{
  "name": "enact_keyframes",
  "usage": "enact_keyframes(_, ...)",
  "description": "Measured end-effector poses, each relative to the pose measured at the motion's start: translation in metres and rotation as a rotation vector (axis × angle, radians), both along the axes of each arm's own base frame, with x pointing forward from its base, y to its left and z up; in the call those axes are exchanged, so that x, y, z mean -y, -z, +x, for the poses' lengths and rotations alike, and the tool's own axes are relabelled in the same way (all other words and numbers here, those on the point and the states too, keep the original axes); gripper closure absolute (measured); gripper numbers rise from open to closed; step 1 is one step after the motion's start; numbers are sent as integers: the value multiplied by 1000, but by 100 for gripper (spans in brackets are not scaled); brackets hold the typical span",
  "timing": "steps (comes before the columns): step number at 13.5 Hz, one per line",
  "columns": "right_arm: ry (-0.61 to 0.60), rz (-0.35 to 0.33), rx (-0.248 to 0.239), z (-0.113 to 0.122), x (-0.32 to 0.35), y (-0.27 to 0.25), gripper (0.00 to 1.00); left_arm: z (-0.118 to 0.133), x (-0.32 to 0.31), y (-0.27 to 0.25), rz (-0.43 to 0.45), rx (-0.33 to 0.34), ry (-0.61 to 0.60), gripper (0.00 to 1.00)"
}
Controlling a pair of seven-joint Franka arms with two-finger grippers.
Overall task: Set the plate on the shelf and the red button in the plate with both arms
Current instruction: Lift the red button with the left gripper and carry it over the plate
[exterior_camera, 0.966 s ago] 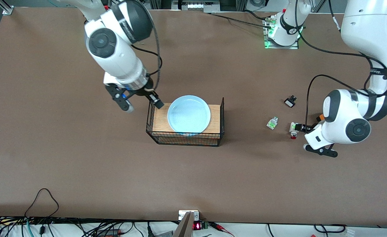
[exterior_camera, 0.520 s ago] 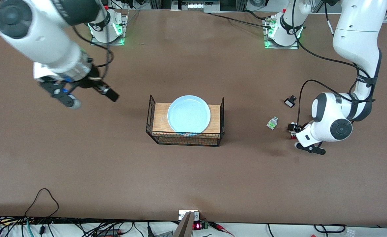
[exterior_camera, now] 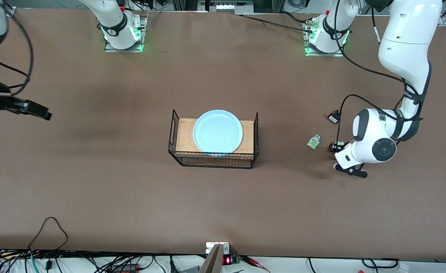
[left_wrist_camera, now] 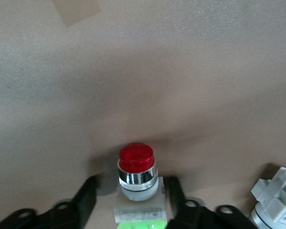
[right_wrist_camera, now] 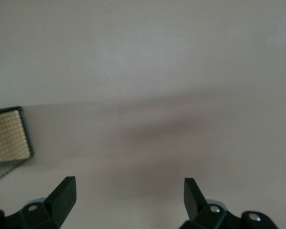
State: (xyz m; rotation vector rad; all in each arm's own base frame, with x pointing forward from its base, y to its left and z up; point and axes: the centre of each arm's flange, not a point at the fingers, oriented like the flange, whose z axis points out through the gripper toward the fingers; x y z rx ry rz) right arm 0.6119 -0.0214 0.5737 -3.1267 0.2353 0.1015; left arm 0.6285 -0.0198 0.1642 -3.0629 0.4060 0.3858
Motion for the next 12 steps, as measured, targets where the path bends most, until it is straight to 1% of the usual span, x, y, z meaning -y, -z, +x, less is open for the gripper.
enact_keyframes(1, -42, 2, -6, -1, 11, 2, 0, 1, 2, -2, -1, 3, 3, 52)
enact_keyframes(2, -72, 2, -14, -2, 18, 4, 0, 1, 5, -3, -5, 4, 8, 59)
enact_keyframes(4, -89, 5, -24, -4, 27, 7, 0, 2, 12, -7, -11, 5, 17, 59)
enact_keyframes(6, -91, 10, -26, -9, 28, 9, 0, 7, 15, -30, -10, 3, 19, 59)
enact_keyframes(8, -90, 17, -9, -21, 29, 12, 0, 16, 20, -81, -14, 36, 25, 59)
enact_keyframes(9, -90, 23, -10, -29, 29, 12, 0, 20, 27, -115, -19, 66, 33, 59)
enact_keyframes(10, -91, 27, -9, -35, 29, 9, 0, 22, 36, -150, -24, 81, 45, 59)
enact_keyframes(12, -95, 29, -1, -40, 27, 4, 0, 21, 63, -213, -37, 79, 72, 59)
